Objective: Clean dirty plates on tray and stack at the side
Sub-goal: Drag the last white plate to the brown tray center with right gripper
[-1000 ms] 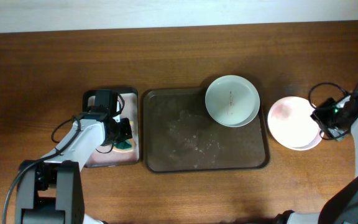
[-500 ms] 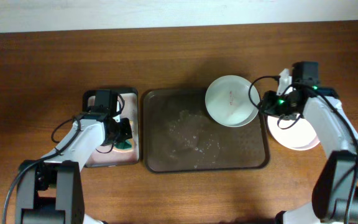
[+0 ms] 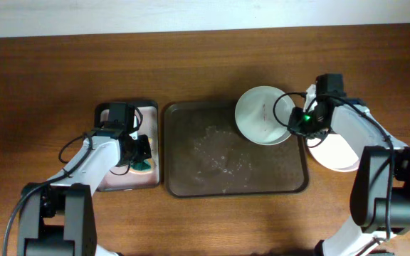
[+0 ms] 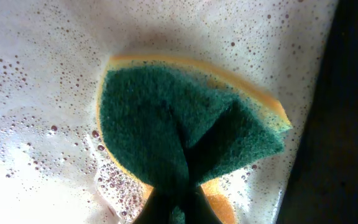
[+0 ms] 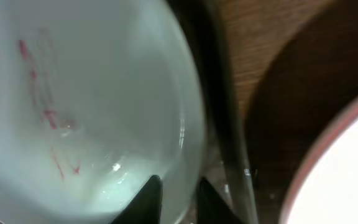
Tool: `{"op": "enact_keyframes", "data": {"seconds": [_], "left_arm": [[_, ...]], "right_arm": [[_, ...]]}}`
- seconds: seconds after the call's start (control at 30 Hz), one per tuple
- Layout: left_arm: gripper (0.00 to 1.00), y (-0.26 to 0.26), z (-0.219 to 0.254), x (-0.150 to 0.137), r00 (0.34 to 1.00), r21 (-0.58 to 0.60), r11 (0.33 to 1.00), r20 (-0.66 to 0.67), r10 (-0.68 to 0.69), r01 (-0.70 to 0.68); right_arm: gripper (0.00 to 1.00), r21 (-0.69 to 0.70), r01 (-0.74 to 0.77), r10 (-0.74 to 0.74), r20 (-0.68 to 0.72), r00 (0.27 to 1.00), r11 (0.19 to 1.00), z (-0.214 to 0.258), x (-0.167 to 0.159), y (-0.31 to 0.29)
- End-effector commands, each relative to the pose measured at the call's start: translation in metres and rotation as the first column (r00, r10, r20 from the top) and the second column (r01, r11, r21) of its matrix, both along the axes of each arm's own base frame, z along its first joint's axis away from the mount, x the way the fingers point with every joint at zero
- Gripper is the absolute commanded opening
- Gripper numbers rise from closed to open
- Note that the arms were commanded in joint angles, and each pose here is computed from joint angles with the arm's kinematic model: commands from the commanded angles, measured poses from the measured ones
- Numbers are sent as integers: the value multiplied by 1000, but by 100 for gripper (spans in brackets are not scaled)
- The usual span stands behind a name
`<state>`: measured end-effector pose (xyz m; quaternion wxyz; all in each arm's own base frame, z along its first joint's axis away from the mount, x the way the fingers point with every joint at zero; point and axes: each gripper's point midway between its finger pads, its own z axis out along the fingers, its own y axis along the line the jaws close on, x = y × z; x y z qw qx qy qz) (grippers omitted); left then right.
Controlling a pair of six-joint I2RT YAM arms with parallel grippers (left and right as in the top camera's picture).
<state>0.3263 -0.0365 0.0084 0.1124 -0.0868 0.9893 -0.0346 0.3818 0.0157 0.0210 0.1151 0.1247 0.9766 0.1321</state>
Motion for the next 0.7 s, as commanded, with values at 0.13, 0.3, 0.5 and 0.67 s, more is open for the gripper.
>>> {"op": "enact_keyframes", "data": {"seconds": [0.13,0.3,0.5,0.67], "left_arm": [[0,-1,-14,-9,999,-4,1000,-49,-17,17],[0,-1,-14,-9,999,-4,1000,-49,-17,17],[1,-1,-14,-9,999,-4,1000,-49,-17,17],[1,-1,-14,-9,999,-4,1000,-50,-17,17]], "right_arm": [[4,16,-28,30,-97,995,999,-15,-20,23],[4,29,-60,64,-192,979,998,-17,-44,38],[31,116,-93,118,-231,966,989,-13,-58,62],[36,42,-90,94,-114,989,995,-15,-27,50]]}}
